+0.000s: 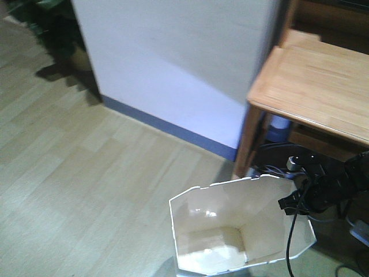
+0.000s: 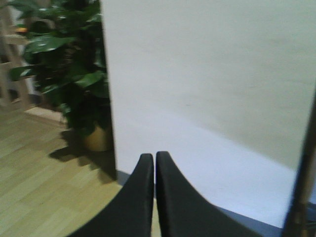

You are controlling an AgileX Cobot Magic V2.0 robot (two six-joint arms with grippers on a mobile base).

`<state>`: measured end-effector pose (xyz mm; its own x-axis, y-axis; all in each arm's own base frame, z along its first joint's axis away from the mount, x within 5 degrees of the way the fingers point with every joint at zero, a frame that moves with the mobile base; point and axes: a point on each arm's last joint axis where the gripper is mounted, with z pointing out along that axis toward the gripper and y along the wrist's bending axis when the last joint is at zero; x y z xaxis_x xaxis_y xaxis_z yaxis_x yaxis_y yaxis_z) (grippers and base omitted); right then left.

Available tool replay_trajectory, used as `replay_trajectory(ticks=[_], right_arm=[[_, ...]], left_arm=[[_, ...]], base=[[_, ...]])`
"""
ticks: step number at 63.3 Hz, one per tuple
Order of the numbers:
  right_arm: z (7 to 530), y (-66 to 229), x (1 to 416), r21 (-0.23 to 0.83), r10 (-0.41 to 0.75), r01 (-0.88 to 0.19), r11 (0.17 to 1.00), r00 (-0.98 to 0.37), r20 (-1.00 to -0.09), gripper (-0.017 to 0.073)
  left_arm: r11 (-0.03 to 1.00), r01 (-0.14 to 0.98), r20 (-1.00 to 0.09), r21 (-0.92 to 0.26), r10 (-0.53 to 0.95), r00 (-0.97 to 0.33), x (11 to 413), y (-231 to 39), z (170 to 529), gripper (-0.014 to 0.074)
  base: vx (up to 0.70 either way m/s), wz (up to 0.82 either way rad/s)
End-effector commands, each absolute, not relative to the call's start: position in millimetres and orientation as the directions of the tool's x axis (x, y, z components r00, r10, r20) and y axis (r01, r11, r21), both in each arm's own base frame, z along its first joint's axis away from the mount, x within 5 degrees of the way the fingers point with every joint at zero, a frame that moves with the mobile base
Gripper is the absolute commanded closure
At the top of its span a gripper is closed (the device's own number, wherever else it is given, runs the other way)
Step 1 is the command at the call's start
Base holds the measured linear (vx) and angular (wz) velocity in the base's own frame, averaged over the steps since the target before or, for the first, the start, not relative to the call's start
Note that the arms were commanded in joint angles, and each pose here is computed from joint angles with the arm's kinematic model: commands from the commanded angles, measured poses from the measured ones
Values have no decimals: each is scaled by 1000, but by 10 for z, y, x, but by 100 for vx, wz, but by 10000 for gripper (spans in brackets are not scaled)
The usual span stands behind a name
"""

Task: Move trash bin to bedside with robot
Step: 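Turn the base away from the desk toward the bed, holding the bin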

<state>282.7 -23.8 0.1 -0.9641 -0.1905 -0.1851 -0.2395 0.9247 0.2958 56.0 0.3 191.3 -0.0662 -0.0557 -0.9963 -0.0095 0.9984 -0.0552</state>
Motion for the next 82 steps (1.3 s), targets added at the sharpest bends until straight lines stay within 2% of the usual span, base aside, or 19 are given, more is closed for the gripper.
replay_trajectory(ticks=[1,42,82], right_arm=[[254,-121,2897,428,-151,-247,869,-958,-246,565],[254,-121,2897,428,-151,-247,869,-958,-246,565],[254,-121,2896,428,-152,-248,869,-957,-246,565]], left_arm=[[997,-4,-997,-73,-73,-13,567,1,1887,599],[997,-4,-997,-73,-73,-13,567,1,1887,599],[997,-4,-997,-73,-73,-13,567,1,1887,599]], base=[[-7,66],[-5,68],[7,46]])
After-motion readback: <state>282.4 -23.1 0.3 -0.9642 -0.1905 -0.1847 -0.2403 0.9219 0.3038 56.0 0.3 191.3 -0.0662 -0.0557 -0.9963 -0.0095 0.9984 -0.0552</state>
